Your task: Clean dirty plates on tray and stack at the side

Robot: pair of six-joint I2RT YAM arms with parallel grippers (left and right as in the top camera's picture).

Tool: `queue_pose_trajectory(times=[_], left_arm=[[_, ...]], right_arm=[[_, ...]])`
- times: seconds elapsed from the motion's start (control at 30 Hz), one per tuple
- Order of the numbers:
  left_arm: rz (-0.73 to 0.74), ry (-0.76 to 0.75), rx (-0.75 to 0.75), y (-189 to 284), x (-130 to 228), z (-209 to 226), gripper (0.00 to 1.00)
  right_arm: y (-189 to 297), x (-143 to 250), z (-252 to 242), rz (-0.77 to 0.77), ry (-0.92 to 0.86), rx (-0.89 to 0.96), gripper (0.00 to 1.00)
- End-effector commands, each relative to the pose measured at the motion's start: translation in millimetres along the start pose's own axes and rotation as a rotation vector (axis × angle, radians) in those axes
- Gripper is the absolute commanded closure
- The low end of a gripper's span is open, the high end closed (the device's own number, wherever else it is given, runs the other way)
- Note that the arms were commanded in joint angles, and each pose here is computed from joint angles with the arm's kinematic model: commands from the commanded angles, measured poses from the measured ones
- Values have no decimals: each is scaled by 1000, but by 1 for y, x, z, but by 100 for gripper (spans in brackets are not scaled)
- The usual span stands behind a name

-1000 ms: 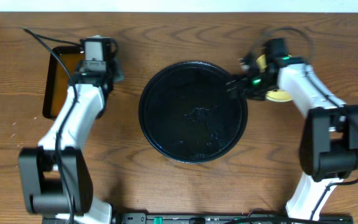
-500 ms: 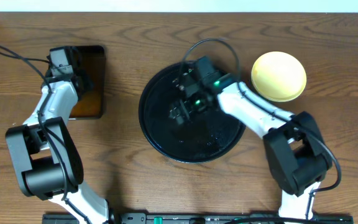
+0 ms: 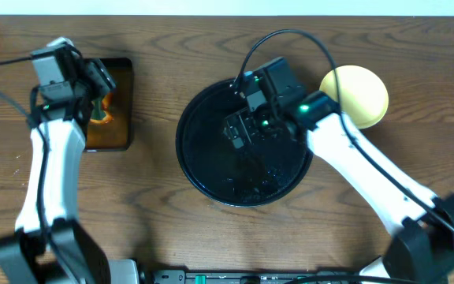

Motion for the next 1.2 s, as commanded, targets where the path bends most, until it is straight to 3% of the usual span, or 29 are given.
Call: queue_pose_trajectory(times=[0.0, 0.33, 0.6, 0.77, 0.83, 1.17], left_arm=[[-9, 9, -43, 5, -3, 3, 24], [190, 120, -4, 28, 27, 1, 24], [265, 125, -24, 102, 45, 0, 29], [281, 71, 8, 133, 58, -10, 29], [298, 60, 14, 137, 62, -13, 16], [304, 54, 17, 137, 63, -14, 16]], right_arm=[[21, -5, 4, -41, 30, 20, 1], [89, 4, 19, -141, 47, 62, 1], [146, 49, 22, -124, 48, 230, 1], [150, 71, 22, -124, 69, 257, 1], [146, 76, 19, -101, 65, 268, 1], [132, 91, 12, -7, 52, 284, 1]])
Point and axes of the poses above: each gripper's point midway between its finger pads, its own y axis back along the fingers, its own z axis along the line the jaws close on, x = y × z, the point moved 8 cm from there along y, back along the fingers, and after that the axes turned 2 degrees about -y, right-handed, at the moved point
